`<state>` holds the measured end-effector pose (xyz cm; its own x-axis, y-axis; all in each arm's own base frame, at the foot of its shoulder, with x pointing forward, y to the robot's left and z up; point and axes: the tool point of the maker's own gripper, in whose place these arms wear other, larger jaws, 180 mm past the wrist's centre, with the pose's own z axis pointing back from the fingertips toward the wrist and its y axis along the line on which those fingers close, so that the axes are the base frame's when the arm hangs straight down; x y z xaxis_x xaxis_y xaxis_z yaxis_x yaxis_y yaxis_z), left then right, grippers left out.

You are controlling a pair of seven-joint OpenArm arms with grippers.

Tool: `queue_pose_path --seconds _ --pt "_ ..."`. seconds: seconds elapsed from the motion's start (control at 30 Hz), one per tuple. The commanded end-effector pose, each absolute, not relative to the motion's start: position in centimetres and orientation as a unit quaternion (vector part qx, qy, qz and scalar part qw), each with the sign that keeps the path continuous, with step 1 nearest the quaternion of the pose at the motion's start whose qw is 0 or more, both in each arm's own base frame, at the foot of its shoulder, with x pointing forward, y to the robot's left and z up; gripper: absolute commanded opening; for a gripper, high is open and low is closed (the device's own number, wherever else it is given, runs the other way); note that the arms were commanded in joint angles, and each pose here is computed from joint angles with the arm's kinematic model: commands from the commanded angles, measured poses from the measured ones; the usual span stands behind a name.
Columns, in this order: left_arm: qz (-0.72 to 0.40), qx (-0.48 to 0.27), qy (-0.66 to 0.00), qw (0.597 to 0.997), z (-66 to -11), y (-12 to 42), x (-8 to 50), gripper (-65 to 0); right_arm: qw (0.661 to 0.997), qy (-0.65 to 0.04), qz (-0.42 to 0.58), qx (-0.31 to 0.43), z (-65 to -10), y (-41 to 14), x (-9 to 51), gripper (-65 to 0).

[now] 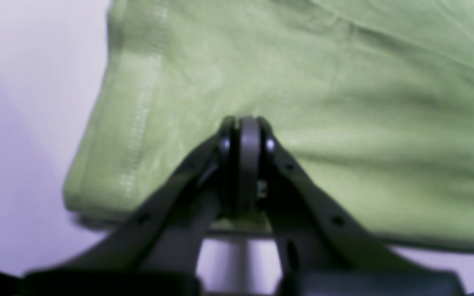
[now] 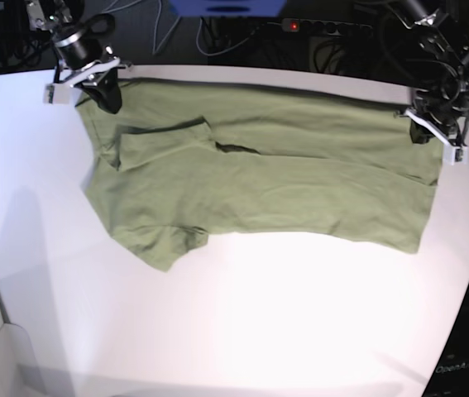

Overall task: Fold the T-shirt properly
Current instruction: 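Drag the folded shirt back toward the robot with both grippers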

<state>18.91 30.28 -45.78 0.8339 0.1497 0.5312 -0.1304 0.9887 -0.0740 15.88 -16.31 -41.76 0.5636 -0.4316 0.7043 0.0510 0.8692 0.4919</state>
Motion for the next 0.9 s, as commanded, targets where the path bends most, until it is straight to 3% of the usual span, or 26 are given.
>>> queue_pose_path --seconds 0.0,0.4,0.87 --pt "0.057 0.048 -0.029 0.997 -49.5 31.4 8.2 -61.9 0.849 -0.466 -0.134 0.212 -40.4 -16.8 16.4 -64.7" --pt "0.044 0.09 -0.096 0.99 -45.8 31.9 11.9 -61.9 0.828 -0.503 -0.097 0.226 -36.3 -16.3 18.1 -64.7" --pt "0.055 0.047 -0.113 0.991 -47.2 30.6 15.9 -61.9 0.828 -0.507 -0.091 0.224 -36.2 -16.5 18.7 -64.7"
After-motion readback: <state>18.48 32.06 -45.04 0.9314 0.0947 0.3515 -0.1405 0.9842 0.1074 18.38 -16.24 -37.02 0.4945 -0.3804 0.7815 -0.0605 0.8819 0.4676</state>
